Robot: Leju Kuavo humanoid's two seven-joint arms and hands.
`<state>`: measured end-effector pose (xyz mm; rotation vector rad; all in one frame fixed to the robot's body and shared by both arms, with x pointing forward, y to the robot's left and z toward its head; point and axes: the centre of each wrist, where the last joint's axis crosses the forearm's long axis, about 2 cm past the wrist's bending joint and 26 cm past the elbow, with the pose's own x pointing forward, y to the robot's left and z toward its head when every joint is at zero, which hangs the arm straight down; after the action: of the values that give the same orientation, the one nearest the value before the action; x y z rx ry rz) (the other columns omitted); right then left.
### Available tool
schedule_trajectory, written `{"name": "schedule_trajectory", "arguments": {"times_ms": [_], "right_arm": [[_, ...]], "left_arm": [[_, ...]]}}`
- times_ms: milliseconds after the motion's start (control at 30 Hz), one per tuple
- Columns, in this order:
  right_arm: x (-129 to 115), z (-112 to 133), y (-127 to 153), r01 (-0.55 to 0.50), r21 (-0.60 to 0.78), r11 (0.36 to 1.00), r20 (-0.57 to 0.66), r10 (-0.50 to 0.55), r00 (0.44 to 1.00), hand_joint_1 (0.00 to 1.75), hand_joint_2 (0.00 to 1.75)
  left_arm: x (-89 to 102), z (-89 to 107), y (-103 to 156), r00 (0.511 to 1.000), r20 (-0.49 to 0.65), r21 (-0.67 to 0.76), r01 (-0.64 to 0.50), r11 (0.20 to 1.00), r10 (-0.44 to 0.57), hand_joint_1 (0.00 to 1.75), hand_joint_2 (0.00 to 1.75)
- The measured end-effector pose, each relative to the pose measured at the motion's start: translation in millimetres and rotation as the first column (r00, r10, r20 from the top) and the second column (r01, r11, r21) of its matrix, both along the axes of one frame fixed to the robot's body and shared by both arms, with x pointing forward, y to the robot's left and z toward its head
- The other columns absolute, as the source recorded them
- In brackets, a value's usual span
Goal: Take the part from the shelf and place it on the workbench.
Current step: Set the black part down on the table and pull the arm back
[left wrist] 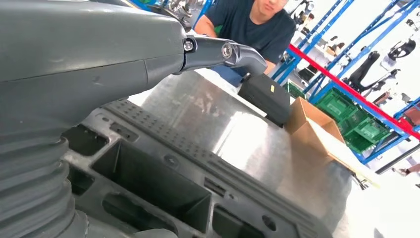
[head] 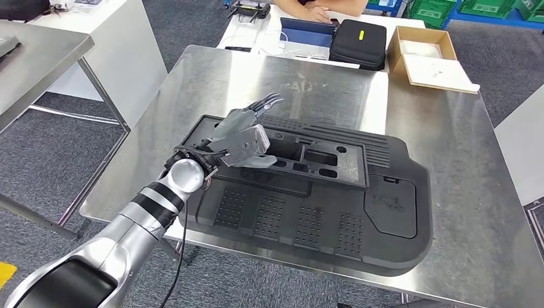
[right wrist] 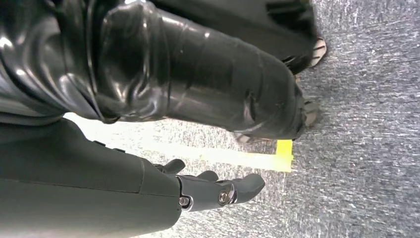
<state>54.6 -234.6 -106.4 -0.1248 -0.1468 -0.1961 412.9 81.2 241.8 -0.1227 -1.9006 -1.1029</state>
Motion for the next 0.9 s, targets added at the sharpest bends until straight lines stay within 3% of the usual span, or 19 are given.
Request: {"name": "schedule_trajectory", "arguments": {"times_ms": [900], "right_arm": [[-0.3, -0.3, -4.3, 0.020, -0.037, 0.999, -0.008, -0.020, 1.000, 0.00, 0.00]], "left_arm": [[-11.6, -3.7, 15.2, 0.994, 0.101, -0.078, -0.032, 0.996, 0.040, 0.00, 1.75]]}}
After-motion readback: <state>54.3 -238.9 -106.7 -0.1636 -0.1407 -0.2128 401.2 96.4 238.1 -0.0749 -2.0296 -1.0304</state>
